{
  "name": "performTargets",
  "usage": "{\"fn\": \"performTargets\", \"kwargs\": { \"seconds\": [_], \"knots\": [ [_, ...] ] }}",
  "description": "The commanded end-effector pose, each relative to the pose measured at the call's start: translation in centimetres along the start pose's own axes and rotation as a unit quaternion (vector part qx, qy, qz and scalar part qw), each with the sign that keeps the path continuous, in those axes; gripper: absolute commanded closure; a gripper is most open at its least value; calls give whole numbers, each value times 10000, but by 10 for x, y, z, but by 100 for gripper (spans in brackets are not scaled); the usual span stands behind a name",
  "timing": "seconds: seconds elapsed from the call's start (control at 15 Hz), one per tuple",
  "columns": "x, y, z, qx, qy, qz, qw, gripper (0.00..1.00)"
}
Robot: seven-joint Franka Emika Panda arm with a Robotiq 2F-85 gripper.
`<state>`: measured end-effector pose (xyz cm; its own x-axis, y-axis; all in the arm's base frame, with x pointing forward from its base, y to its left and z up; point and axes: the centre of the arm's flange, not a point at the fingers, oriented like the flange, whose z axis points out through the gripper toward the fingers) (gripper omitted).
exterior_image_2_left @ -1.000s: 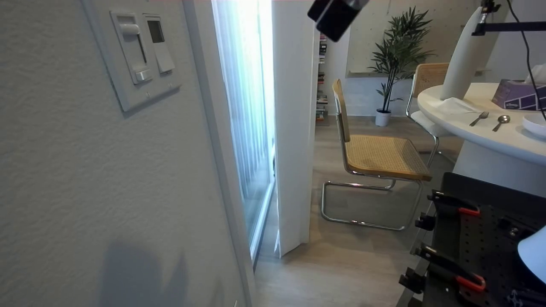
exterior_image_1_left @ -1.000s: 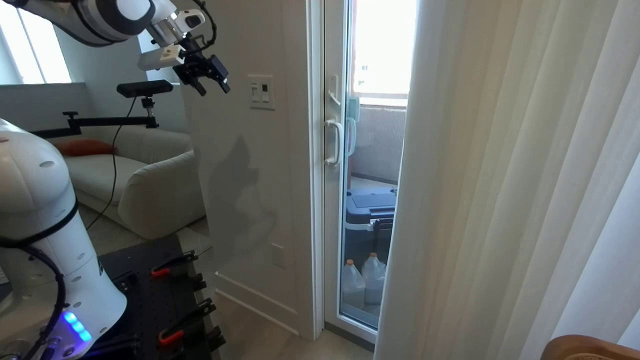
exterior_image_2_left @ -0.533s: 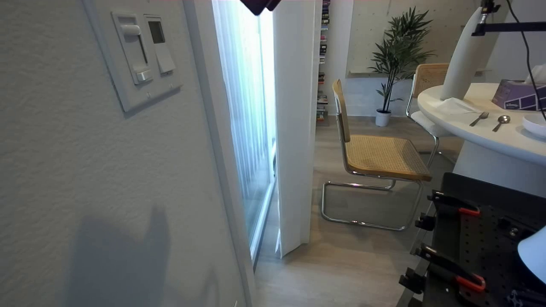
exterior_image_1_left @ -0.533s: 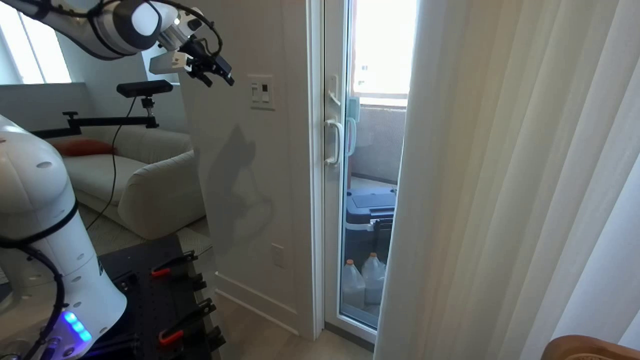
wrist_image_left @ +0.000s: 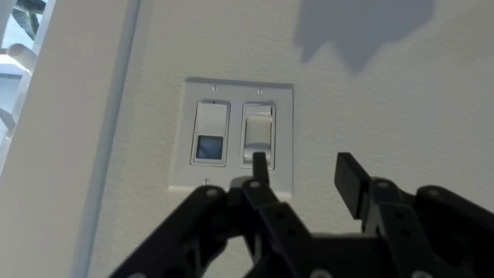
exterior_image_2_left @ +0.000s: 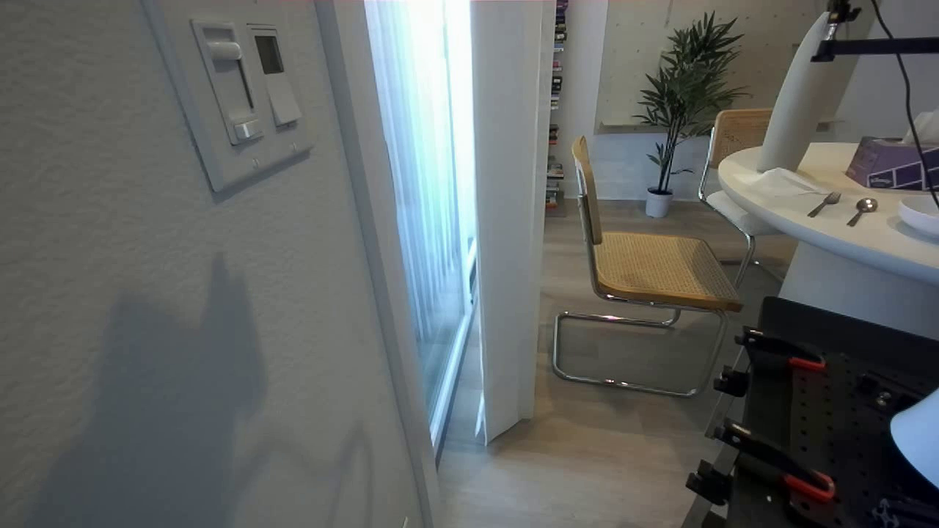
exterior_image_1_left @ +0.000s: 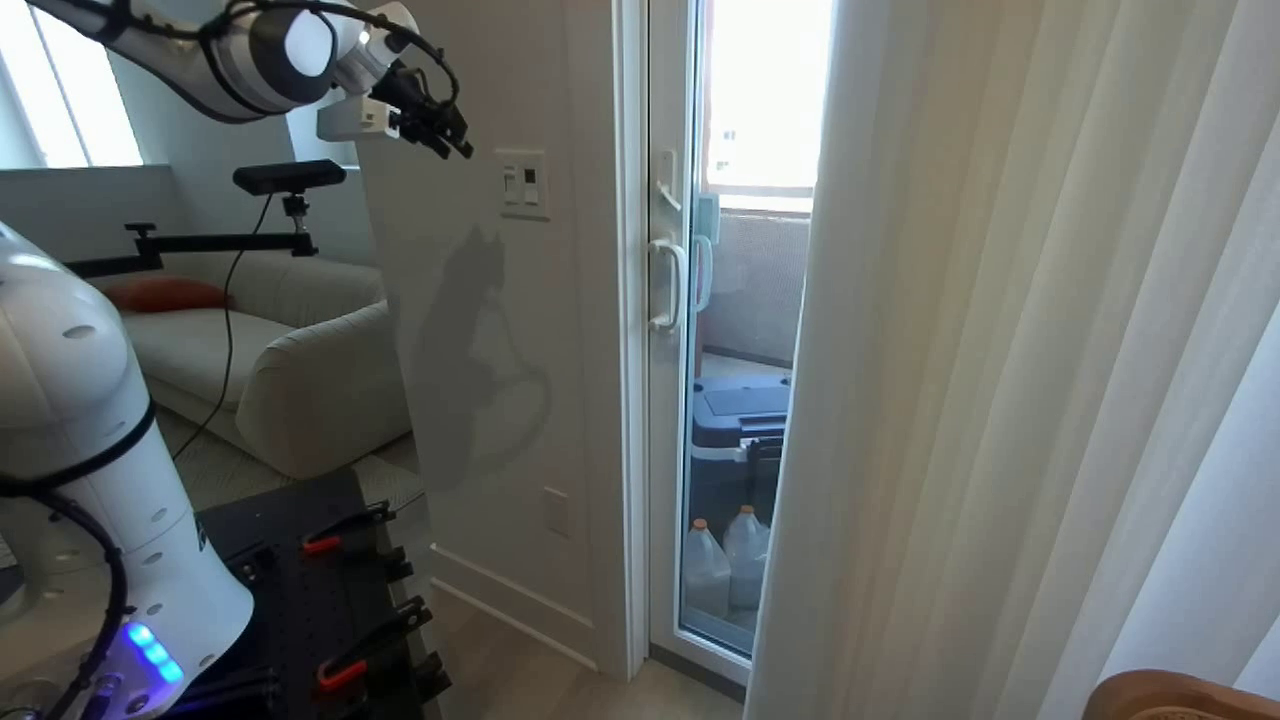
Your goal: Turn the switch off
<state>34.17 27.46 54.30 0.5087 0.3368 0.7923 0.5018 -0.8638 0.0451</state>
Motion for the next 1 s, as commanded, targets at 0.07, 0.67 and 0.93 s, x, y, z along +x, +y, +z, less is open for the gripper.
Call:
{"fn": "performTargets", "kwargs": {
  "seconds": [0.07, 0.67, 0.93],
  "knots": [
    [9, -6, 20, -66, 292, 56, 9995, 88],
    [17, -14, 44, -224, 569, 51, 9981, 100],
    [23, -13, 55, -348, 565, 5, 9978, 100]
  ]
}}
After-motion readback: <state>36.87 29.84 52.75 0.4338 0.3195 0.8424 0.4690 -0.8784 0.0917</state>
